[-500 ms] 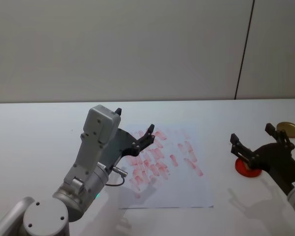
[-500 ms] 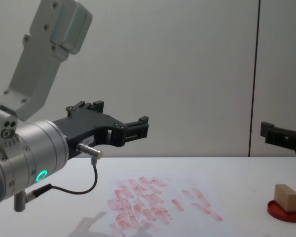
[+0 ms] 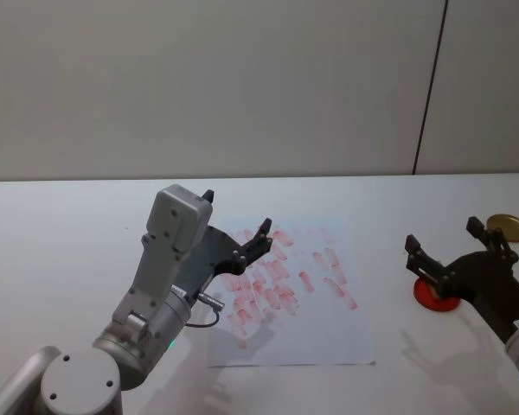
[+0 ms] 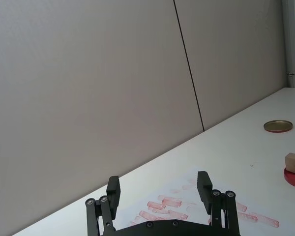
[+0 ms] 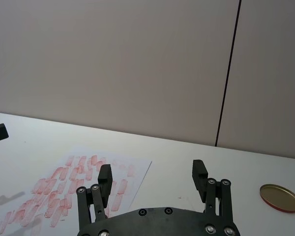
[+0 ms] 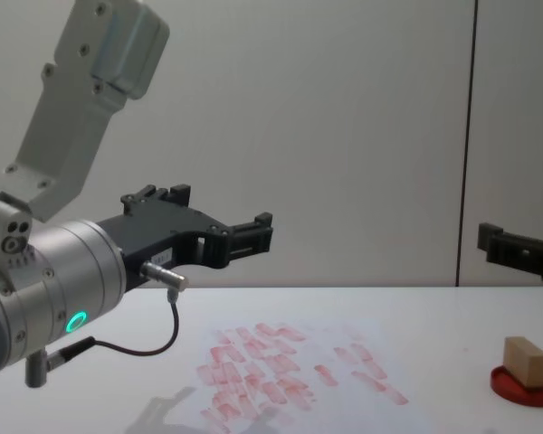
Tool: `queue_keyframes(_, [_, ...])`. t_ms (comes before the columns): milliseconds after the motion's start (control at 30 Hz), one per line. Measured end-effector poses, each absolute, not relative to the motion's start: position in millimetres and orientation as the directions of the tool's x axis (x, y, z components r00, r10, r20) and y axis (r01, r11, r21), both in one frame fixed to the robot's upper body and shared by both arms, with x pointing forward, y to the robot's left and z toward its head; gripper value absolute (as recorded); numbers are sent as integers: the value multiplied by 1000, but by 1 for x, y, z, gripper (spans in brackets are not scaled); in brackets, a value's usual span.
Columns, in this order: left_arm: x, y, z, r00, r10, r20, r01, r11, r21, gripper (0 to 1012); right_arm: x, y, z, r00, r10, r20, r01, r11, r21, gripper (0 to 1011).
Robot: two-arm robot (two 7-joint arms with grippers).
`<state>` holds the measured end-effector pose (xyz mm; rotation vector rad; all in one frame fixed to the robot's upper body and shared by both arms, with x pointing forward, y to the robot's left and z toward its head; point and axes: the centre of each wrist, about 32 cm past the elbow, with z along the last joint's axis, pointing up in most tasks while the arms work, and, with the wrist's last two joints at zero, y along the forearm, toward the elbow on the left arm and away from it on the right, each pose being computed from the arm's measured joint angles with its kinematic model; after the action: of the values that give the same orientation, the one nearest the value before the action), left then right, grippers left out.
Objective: Use the one hand to pick up the stamp and affix it onto the A4 paper.
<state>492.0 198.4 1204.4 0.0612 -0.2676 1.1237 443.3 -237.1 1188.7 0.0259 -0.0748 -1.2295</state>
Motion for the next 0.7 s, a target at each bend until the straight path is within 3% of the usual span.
queue_keyframes(700, [492, 198, 1204, 404, 882, 242, -897, 434, -86, 993, 443, -230, 1191, 301, -953, 26, 953, 302, 20, 1001])
